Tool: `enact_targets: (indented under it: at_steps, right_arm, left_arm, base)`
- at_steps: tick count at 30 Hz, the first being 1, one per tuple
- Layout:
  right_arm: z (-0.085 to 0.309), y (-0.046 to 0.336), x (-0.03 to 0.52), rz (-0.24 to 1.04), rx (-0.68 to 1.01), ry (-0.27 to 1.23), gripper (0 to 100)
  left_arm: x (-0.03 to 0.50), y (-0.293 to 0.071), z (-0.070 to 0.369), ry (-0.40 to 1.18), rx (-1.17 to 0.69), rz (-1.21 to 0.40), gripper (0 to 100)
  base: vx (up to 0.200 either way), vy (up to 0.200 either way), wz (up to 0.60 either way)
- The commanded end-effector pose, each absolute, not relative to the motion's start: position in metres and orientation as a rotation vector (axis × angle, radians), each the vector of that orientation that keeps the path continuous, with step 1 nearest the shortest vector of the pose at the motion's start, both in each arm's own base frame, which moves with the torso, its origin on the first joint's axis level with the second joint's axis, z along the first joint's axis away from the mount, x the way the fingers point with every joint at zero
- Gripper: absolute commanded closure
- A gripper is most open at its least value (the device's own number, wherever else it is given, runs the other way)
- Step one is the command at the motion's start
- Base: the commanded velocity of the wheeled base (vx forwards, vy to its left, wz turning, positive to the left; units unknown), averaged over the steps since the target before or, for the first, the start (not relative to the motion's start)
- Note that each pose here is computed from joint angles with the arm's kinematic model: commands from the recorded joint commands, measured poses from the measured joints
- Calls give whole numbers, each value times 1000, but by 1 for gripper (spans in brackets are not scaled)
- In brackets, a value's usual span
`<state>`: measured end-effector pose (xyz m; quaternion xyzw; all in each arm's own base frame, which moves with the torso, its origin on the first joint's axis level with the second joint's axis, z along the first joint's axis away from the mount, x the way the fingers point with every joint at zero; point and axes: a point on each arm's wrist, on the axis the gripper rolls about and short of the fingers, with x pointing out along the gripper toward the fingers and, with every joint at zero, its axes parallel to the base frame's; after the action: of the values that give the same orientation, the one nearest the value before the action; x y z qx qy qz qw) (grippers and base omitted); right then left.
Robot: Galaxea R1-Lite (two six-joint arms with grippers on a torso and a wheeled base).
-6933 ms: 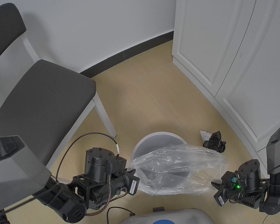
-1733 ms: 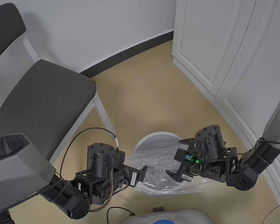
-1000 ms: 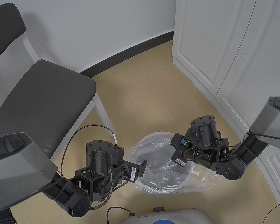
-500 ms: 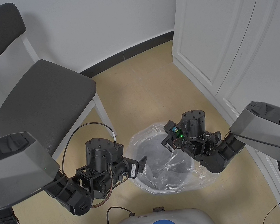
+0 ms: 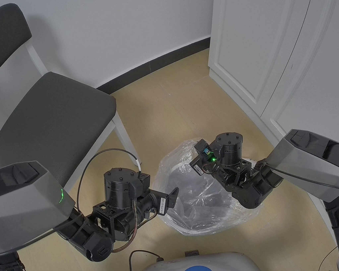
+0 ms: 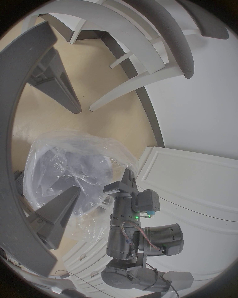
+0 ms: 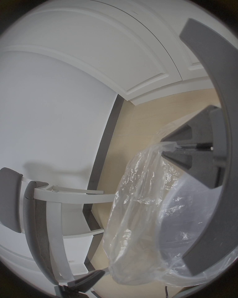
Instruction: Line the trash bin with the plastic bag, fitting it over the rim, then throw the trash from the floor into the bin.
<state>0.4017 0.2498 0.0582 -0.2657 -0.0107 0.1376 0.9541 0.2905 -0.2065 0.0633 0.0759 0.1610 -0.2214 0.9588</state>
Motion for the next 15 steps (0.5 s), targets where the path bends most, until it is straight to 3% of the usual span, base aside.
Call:
enact_targets:
  at_steps: [1,3,4,9,15]
  right_arm:
    - [52,254,408,273,-517,-54,100]
    - [51,252,407,272,-522,-50,100]
    - [51,252,407,272,-522,-50,0]
    - [54,249,395,289,-537,-24,0]
    - [79,232,342,354,-598,63,0]
  left_arm:
    - [289,-207,63,328,156,-453,0]
    - [288,-207,64,328,156,-455,0]
    - [288,-207,64,328,156,-455,0]
    - [286,-208,65,326,156,-461,0]
    - [274,-217,62,338,173,-497,0]
  base:
    - [0,0,0]
    - [0,0,0]
    - [0,0,0]
    - [0,0,0]
    - [0,0,0]
